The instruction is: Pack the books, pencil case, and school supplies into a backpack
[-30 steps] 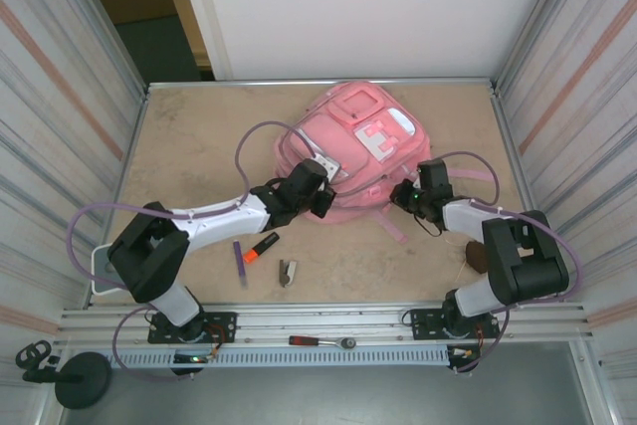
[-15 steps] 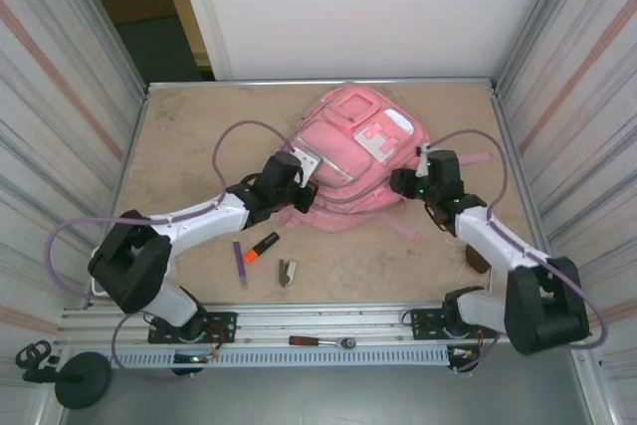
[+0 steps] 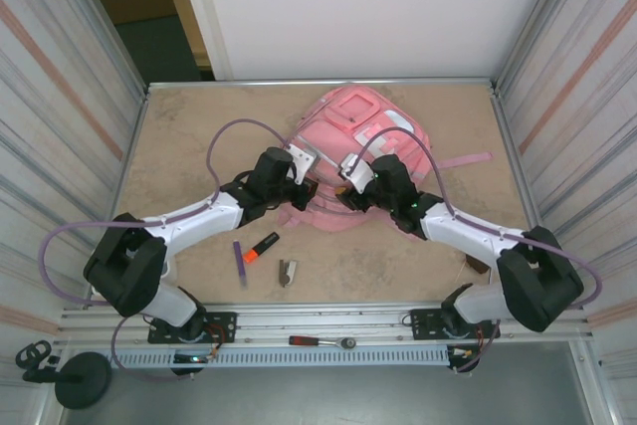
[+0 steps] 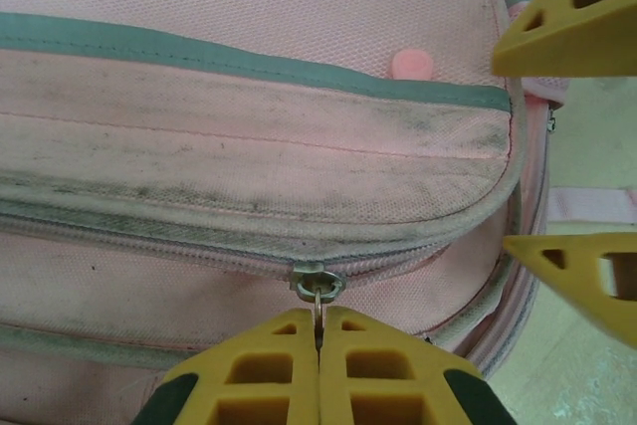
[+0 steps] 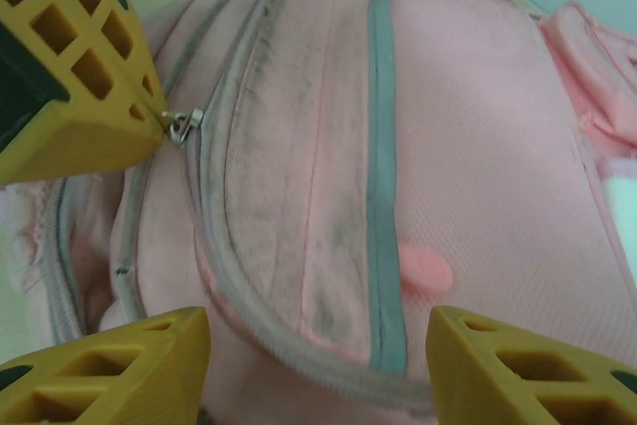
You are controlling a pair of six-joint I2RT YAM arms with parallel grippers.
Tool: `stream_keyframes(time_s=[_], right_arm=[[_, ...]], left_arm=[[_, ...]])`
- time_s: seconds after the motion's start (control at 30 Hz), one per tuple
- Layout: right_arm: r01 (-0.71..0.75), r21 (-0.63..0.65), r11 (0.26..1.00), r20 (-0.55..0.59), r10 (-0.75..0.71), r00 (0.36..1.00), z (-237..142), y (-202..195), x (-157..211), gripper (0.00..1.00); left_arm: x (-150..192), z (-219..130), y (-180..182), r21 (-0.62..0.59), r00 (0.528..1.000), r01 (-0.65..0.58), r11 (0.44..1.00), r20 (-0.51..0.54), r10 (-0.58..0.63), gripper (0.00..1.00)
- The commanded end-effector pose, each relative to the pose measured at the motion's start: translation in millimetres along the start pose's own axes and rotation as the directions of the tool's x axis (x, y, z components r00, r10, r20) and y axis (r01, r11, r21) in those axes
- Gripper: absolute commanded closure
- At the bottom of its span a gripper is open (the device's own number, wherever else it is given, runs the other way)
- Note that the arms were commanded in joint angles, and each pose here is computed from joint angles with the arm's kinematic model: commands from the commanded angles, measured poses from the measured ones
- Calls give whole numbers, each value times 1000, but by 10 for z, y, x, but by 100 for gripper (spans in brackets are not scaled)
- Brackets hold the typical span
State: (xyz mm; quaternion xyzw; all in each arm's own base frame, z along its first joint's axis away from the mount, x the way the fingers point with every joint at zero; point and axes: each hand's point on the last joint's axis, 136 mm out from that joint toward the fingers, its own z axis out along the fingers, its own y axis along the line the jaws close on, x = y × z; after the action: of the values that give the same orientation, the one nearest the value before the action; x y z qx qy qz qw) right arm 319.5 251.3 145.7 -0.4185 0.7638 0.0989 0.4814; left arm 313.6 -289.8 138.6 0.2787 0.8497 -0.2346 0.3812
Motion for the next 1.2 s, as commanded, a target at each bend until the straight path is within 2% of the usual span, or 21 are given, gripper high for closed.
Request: stream_keyframes(time_s=[0.0, 0.1, 0.17, 0.23, 0.3, 0.43, 0.7, 0.87, 0.97, 1.07, 1.17], right_arm=[[126, 27, 992, 40, -127, 991, 91, -39, -229, 44], [146, 36, 989, 9, -146, 989, 158, -54, -166, 50], [153, 51, 987, -15, -152, 988, 171, -85, -109, 61], [150, 77, 986, -35, -148, 988, 157, -137, -56, 79], [139, 110, 984, -52, -134, 990, 114, -205, 7, 89], [97, 162, 982, -75, -86, 994, -17, -318, 123, 97], [11, 240, 971, -70, 7, 998, -244, -513, 353, 97], [-63, 294, 954, -50, 81, 995, -358, -704, 394, 97], [-102, 345, 933, -78, 137, 987, -397, -843, 480, 94], [-101, 388, 916, -93, 148, 985, -444, -917, 543, 91], [-115, 385, 916, -60, 149, 987, -517, -917, 469, 85]], left_arm=[[-120, -139, -121, 58, 999, 1, 998, 43, -4, 100], [-125, -146, -105, 55, 999, 6, 998, 45, -9, 100], [-134, -156, -90, 50, 999, 10, 999, 47, -12, 100], [-143, -170, -40, 34, 999, 17, 999, 48, -19, 100], [-142, -192, 28, 12, 998, 29, 999, 47, -30, 100], [-115, -245, 284, -81, 997, 69, 994, 40, -66, 100], [-28, -281, 805, -298, 995, 95, 950, 0, -99, 100], [3, -239, 944, -359, 994, 78, 930, -41, -99, 100], [-23, -191, 838, -298, 994, 85, 951, -39, -101, 100], [-97, -144, 620, -175, 993, 112, 978, -6, -115, 100], [-155, -115, 360, -45, 991, 131, 990, 10, -131, 100]])
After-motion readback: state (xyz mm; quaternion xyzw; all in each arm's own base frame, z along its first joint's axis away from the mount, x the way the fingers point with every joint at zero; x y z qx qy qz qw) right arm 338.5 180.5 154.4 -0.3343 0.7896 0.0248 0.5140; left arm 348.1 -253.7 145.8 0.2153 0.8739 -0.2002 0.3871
